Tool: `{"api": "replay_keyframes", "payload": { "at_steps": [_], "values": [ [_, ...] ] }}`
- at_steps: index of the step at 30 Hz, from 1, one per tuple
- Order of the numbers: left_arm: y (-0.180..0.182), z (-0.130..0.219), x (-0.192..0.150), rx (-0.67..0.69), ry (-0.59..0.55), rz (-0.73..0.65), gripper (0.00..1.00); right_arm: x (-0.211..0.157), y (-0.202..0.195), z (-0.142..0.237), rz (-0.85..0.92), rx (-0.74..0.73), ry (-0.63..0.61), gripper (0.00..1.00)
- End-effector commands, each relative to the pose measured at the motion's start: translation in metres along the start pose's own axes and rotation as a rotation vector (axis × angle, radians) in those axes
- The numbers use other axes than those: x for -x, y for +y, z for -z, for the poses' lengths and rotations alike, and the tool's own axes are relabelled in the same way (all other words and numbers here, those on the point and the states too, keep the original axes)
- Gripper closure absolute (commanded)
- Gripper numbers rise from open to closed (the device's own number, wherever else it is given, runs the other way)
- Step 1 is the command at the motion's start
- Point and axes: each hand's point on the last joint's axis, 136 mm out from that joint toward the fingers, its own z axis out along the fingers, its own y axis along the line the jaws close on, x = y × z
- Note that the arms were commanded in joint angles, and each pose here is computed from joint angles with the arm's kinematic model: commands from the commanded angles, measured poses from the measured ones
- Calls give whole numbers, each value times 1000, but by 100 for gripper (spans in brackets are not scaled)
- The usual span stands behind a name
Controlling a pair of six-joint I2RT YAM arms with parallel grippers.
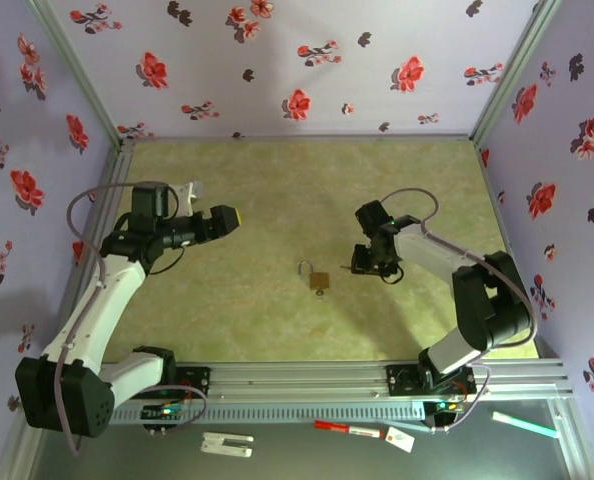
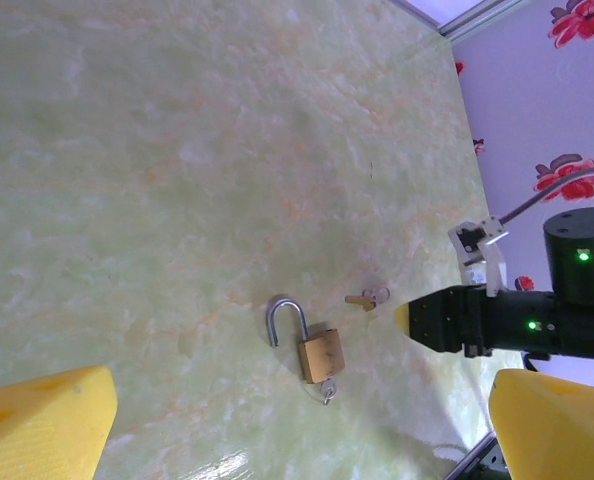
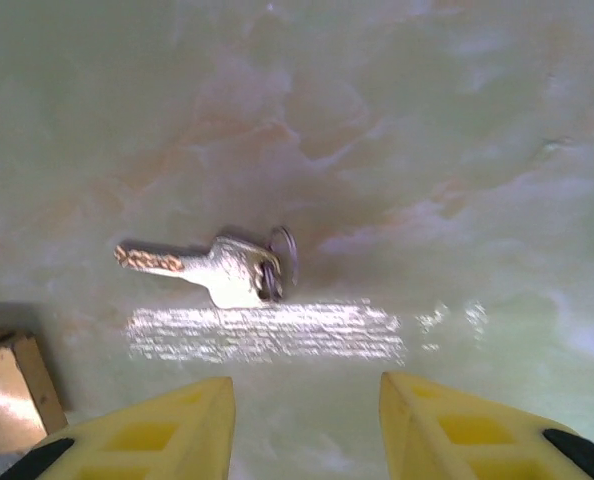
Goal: Unlock with the key
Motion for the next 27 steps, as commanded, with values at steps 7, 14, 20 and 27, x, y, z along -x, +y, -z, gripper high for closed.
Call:
{"api": "replay_keyframes", "payload": {
  "at_steps": [7,14,20,27],
  "values": [
    [-1,3,-4,-29,-17,21,4,16,3,-23,-72,30,12,64],
    [1,1,-5,-29,-17,28,4,23,3,-30,-71,19,11,69],
    [3,-1,-7,-29,-15,37,4,28,6,-33,-60,18,19,72],
    [5,-4,-8,-31,-15,49,4,40,12,-37,-36,12,39,80]
  ]
}}
